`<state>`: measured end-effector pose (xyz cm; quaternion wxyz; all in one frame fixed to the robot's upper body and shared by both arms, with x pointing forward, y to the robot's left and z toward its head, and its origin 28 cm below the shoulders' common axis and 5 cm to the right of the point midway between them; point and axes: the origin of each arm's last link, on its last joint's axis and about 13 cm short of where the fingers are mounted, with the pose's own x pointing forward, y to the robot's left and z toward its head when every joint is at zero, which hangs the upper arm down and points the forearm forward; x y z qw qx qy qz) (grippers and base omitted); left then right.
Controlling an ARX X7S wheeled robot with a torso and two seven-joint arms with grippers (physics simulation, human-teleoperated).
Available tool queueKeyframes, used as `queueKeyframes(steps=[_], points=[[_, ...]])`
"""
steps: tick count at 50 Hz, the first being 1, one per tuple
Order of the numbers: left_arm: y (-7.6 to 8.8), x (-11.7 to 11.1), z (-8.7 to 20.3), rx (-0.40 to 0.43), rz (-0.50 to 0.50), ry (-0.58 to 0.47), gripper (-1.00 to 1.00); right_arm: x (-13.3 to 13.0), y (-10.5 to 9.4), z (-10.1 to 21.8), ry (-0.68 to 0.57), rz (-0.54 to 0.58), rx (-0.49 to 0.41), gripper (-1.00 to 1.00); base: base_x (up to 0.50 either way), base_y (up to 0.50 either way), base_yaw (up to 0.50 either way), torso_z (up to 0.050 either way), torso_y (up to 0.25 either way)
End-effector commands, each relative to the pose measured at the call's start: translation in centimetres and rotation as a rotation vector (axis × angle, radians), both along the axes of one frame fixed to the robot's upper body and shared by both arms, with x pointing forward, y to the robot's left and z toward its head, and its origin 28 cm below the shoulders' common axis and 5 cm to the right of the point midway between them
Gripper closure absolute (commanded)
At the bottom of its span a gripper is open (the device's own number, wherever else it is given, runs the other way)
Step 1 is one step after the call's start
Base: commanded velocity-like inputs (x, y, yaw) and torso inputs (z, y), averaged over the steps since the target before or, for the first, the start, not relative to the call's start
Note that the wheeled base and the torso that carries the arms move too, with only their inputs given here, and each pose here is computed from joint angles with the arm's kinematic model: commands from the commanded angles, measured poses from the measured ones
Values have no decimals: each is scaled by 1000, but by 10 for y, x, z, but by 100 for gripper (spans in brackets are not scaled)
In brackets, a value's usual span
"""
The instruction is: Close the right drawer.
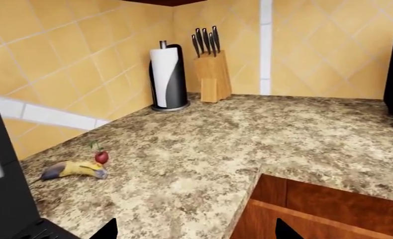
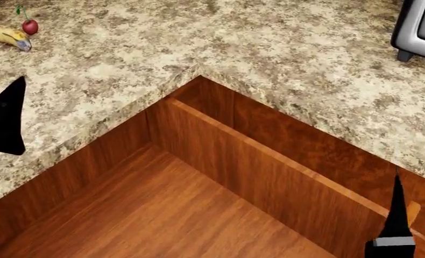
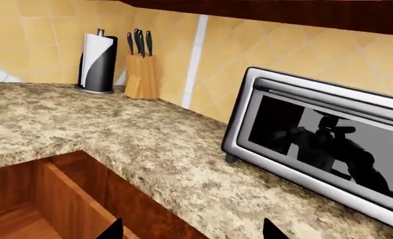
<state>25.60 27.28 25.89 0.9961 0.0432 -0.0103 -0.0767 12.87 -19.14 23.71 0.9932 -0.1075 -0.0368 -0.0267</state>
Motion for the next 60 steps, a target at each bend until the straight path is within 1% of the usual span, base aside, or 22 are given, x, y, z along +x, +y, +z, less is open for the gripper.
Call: queueKeyframes(steps=[1,5,9,12,13,20,24,28,35,36,40,49,52,57,60], points=[[0,0,0,-3,-5,-2,-100,-39,-20,-21,86,68,-80,-100,0,0,0,0,0],[-2,0,0,-2,-7,-2,-100,-60,-36,-22,93,41,-36,-100,0,0,0,0,0],[-1,-1,0,-3,-8,-3,-100,-75,-43,-33,119,63,-15,-100,0,0,0,0,0],[0,-1,1,-3,-9,-3,-100,-81,-44,-40,148,66,-12,-100,0,0,0,0,0],[0,-1,1,-4,-9,-4,-100,-82,-46,-44,179,71,-46,-100,0,0,0,0,0],[-1,-1,0,-3,-11,-3,-100,-89,-44,-57,214,63,-22,-100,0,0,0,0,0],[-1,-1,0,-3,-12,-1,-100,-95,-39,-72,267,85,-9,-100,0,0,0,0,0],[-3,-1,1,1,-15,-2,-100,-98,-39,-84,290,89,8,-100,0,0,0,0,0],[-3,-1,-2,3,-15,2,-100,-97,-41,-98,327,79,16,-100,0,0,0,0,0],[-3,-1,-2,3,-16,3,-100,-96,-41,-101,346,87,3,-100,0,0,0,0,0],[-5,-1,-3,-2,-14,4,-100,-93,-41,-116,397,96,-4,-100,0,0,0,0,0],[-5,-1,-3,-2,-16,5,-100,-93,-44,-128,430,78,1,-100,0,0,0,0,0],[-6,-1,-3,-2,-17,4,-100,-90,-43,-134,442,86,-1,-100,0,0,0,0,0],[-4,-2,-6,-2,-16,11,-100,-78,-36,-156,483,109,2,-100,0,0,0,0,0],[-4,-2,-7,1,-19,13,-100,-72,-36,-161,493,89,4,-100,0,0,0,0,0]])
